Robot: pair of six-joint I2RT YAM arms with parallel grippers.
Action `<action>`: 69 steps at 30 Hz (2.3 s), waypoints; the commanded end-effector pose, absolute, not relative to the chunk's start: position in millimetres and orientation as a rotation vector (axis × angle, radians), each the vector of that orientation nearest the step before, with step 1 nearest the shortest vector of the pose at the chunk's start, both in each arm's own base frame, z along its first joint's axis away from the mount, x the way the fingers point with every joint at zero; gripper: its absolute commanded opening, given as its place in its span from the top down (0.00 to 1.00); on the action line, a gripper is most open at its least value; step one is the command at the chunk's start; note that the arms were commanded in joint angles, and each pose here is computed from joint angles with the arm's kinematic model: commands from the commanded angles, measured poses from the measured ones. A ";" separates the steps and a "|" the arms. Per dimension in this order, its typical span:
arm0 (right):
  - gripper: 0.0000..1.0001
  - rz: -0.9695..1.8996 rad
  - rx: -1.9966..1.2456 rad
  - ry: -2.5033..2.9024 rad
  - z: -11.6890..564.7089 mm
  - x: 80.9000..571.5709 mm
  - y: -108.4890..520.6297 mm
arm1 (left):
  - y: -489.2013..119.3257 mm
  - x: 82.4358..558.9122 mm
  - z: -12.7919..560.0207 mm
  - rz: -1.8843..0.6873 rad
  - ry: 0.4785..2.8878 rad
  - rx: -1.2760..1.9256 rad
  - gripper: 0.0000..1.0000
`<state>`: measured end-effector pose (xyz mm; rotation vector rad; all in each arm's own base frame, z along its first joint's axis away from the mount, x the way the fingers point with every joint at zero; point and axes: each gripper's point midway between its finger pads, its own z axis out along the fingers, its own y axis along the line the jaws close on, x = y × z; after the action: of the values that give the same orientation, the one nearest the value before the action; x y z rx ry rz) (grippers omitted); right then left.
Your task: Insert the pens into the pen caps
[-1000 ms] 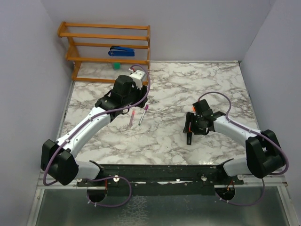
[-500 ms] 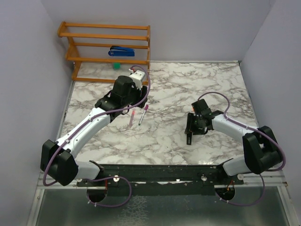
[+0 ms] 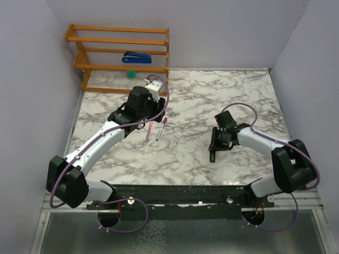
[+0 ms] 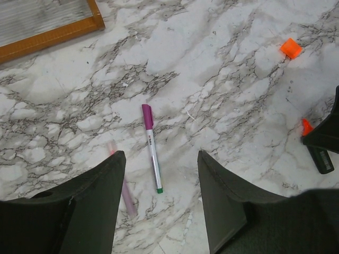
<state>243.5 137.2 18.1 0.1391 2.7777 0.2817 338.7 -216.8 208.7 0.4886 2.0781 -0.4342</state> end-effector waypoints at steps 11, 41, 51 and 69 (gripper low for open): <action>0.79 0.451 0.049 2.291 149.2 360.5 183.1 | -251.1 338.1 199.0 -0.688 2.061 0.493 0.42; 0.79 0.847 -0.022 1.942 238.1 392.8 242.2 | -339.8 351.9 186.5 -0.955 1.893 0.596 0.33; 0.79 0.895 -0.033 1.955 232.3 384.2 252.7 | -366.5 356.0 207.2 -1.028 1.805 0.644 0.33; 0.79 0.916 -0.032 1.962 229.8 382.7 257.9 | -377.7 358.2 191.3 -1.013 1.814 0.672 0.54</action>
<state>386.5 250.9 221.8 -0.0140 1.9925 0.8730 358.7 -375.4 175.1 0.6534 1.8736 -1.0164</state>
